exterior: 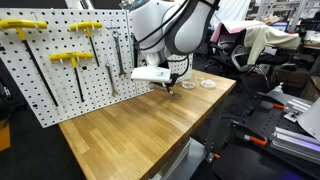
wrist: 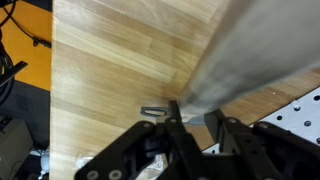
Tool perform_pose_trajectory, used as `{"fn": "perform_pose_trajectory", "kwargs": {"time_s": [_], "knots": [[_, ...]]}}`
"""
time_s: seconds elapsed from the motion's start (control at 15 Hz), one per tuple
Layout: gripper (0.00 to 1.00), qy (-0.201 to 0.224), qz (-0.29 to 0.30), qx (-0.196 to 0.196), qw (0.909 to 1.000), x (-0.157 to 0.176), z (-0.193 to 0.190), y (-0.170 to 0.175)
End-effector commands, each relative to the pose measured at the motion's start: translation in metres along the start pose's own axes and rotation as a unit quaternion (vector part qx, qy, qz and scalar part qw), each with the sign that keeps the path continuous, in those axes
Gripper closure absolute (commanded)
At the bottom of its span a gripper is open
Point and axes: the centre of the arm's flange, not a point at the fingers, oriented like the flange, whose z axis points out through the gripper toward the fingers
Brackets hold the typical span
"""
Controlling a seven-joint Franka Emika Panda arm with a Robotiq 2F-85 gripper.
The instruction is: Hang the hammer on the wall
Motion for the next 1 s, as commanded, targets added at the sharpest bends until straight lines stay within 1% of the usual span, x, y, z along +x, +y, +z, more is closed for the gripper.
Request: {"fn": "perform_pose_trajectory", "kwargs": {"time_s": [0.0, 0.2, 0.4, 0.53, 0.6, 0.73, 0.93], "knots": [[0.92, 0.021, 0.001, -0.001, 0.9998, 0.003, -0.005, 0.009], [0.92, 0.038, 0.002, 0.005, 0.9993, 0.006, -0.007, 0.010], [0.92, 0.079, 0.002, 0.019, 0.9967, 0.008, -0.017, 0.012], [0.92, 0.104, -0.001, 0.022, 0.9943, 0.007, -0.024, 0.015], [0.92, 0.115, -0.001, 0.019, 0.9932, 0.006, -0.026, 0.017], [0.92, 0.124, 0.002, 0.002, 0.9923, 0.002, -0.029, 0.022], [0.92, 0.117, 0.014, -0.030, 0.9926, -0.001, -0.031, 0.031]]}}
